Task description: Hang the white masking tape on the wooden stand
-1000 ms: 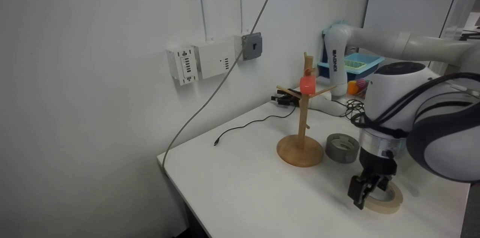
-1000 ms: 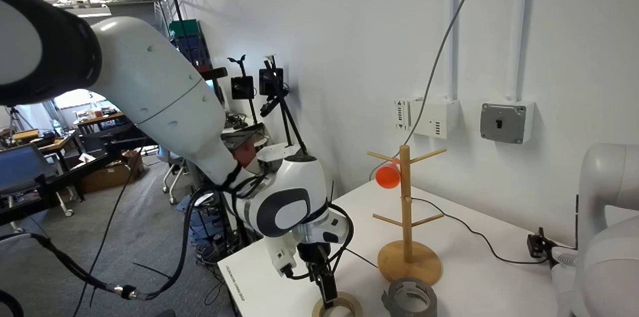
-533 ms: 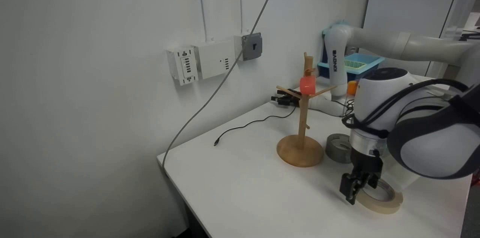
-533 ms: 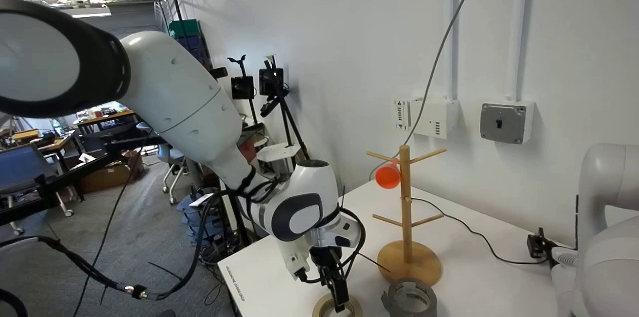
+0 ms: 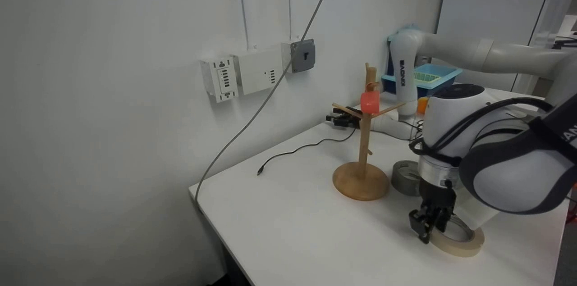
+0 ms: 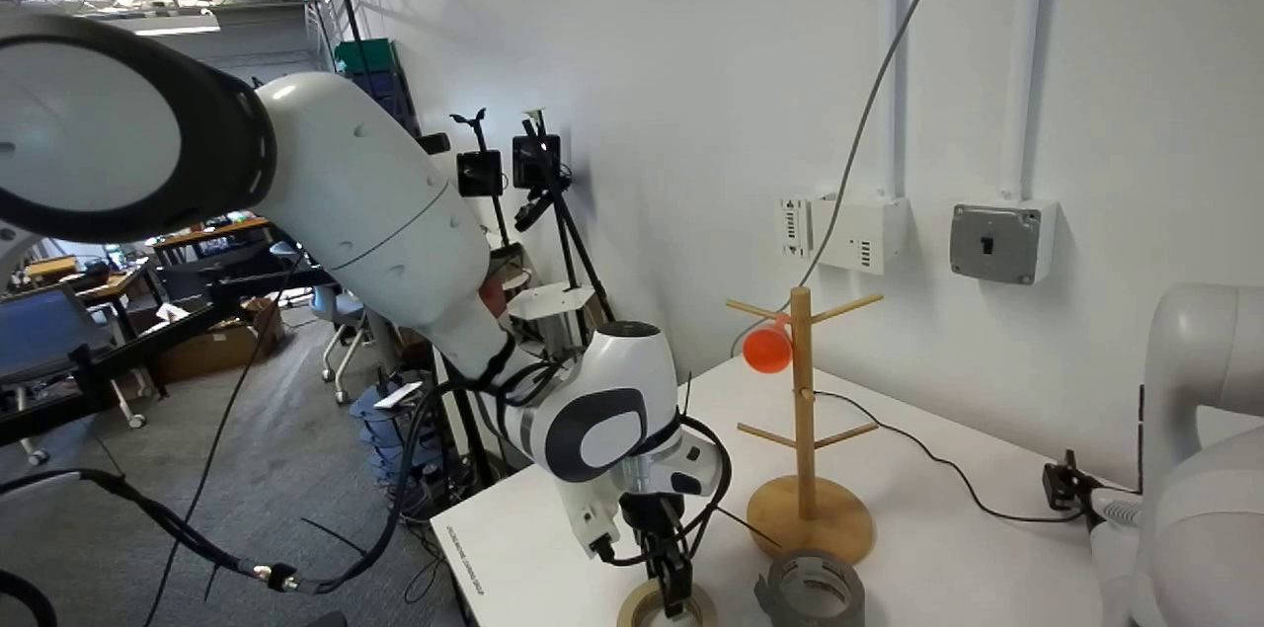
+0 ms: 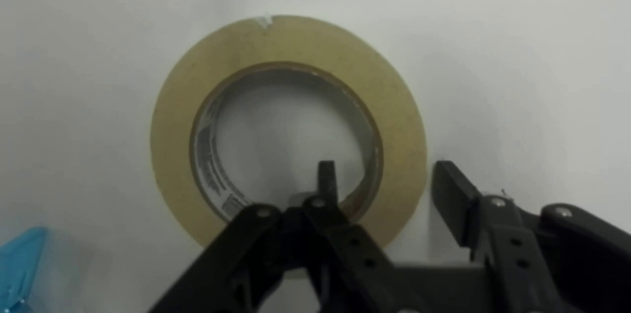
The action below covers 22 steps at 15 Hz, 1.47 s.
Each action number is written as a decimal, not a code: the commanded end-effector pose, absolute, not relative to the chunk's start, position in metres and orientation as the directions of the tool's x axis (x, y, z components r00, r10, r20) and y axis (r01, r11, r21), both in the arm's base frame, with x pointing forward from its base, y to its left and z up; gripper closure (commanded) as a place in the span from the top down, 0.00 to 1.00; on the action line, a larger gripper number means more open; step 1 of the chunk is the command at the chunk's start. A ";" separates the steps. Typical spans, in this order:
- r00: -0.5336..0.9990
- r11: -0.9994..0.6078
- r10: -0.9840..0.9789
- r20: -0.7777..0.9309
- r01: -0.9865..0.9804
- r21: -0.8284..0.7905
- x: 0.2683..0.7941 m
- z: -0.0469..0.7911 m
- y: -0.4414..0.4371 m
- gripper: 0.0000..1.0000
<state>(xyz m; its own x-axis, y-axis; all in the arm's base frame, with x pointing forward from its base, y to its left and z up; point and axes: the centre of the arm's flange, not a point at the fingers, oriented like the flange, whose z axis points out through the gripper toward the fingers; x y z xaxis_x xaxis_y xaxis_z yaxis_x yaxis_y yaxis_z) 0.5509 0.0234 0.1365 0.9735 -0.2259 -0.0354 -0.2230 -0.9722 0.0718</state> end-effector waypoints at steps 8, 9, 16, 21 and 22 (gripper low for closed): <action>0.974 -0.971 -0.225 -0.023 -0.223 0.082 0.538 0.161 0.022 0.06; 0.976 -0.973 -0.216 -0.032 -0.212 0.093 0.534 0.169 0.022 0.06; 0.979 -0.979 -0.159 -0.129 -0.140 0.147 0.506 0.237 0.031 0.06; 0.990 -0.986 -0.090 -0.108 -0.073 0.153 0.506 0.287 0.037 0.06; 0.993 -0.987 -0.075 -0.094 -0.061 0.147 0.507 0.292 0.040 0.06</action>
